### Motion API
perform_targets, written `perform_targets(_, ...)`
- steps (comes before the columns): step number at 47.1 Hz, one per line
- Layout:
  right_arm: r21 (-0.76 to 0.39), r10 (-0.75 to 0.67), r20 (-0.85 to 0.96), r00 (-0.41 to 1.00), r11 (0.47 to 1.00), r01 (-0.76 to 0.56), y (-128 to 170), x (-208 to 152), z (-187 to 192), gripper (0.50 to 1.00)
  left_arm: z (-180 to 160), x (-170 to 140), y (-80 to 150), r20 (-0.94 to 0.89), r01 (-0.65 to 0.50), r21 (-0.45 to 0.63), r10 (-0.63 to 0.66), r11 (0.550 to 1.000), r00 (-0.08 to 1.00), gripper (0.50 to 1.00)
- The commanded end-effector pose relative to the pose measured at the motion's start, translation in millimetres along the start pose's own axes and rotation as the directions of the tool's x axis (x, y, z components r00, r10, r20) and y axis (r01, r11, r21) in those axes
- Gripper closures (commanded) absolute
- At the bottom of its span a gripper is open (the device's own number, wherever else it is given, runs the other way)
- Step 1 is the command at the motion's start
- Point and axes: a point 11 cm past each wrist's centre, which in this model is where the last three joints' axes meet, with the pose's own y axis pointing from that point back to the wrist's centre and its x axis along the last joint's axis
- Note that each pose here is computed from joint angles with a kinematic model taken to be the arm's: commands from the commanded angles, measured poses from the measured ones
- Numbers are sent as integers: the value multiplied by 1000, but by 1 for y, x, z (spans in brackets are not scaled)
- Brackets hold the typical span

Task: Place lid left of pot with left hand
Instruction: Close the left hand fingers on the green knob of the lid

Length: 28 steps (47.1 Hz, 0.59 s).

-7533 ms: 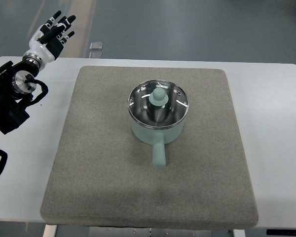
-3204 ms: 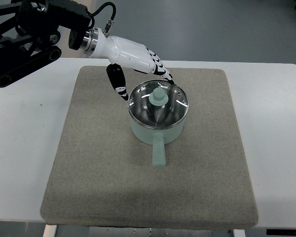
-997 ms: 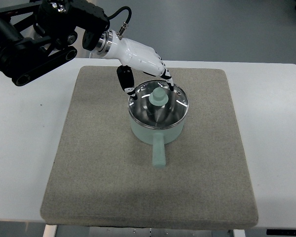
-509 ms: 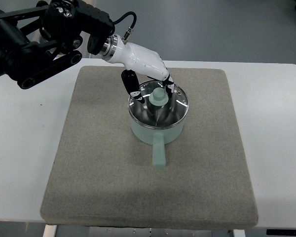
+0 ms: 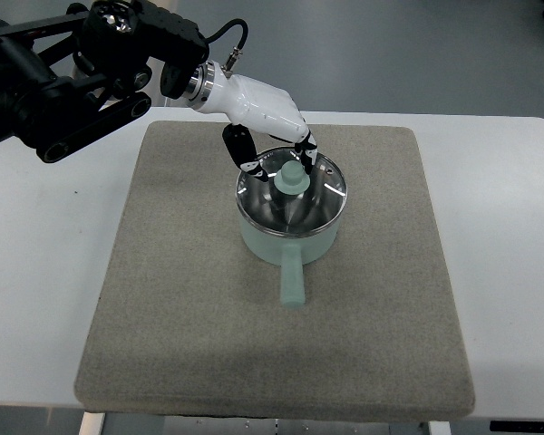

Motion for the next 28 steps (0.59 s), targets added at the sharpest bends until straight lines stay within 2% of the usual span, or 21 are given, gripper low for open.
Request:
perform_targets(1, 0, 0, 0, 1000, 1000, 0, 0, 0, 0, 579, 1, 0, -1, 0, 1, -3, -1, 1000, 1000, 750)
perform_targets(10, 0, 0, 0, 1000, 1000, 0, 0, 0, 0, 579, 4, -1, -6, -1, 3, -15, -3, 1000, 1000, 746)
perform_targets(15, 0, 0, 0, 1000, 1000, 0, 0, 0, 0, 579, 3, -2, -6, -3, 2, -10, -2, 1000, 1000, 761)
perform_targets(22, 0, 0, 0, 1000, 1000, 0, 0, 0, 0, 579, 1, 0, -7, 3, -9, -4, 9, 1000, 1000, 838)
perform_targets(24, 0, 0, 0, 1000, 1000, 0, 0, 0, 0, 579, 1, -1, -8, 3, -6, -5, 6, 1000, 1000, 876)
perform_targets(28, 0, 0, 0, 1000, 1000, 0, 0, 0, 0, 579, 1, -1, -8, 4, -9, -5, 9, 1000, 1000, 902)
